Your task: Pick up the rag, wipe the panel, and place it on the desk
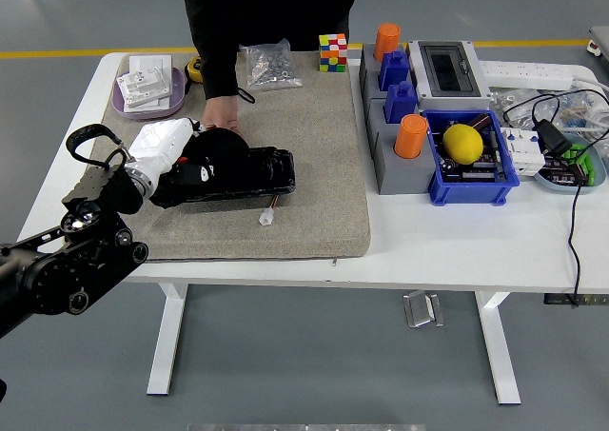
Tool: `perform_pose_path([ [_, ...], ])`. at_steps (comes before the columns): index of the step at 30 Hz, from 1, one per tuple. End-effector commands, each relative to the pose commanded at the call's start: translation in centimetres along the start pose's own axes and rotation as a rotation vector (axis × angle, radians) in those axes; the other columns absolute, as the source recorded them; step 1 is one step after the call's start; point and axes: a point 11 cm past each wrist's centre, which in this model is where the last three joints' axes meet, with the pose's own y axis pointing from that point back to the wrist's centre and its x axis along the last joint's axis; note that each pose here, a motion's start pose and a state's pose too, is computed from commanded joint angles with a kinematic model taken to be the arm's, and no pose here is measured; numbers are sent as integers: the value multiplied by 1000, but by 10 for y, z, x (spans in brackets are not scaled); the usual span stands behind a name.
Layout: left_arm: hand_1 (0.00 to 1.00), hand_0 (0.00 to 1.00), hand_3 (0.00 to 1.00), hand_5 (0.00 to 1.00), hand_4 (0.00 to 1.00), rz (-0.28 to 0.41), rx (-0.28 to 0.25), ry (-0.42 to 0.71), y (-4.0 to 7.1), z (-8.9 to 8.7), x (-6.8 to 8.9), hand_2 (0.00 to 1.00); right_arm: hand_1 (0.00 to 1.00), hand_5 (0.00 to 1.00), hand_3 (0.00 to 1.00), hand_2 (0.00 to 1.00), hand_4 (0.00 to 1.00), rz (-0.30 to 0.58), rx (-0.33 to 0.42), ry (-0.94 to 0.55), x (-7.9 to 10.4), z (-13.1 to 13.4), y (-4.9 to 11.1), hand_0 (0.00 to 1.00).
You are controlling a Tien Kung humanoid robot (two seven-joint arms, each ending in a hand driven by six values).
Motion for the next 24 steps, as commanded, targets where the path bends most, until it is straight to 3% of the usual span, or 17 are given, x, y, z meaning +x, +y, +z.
perform_pose_path([
  [11,143,234,368,2,293,-49,-110,-44,-3,50,-13,471,583,419,577,667,998,7,1,10,5,-2,1,724],
  [24,143,232,371,2,300,-78,-179,-73,1,79,-23,472,582,419,577,667,998,8,1,14,6,-4,1,724],
])
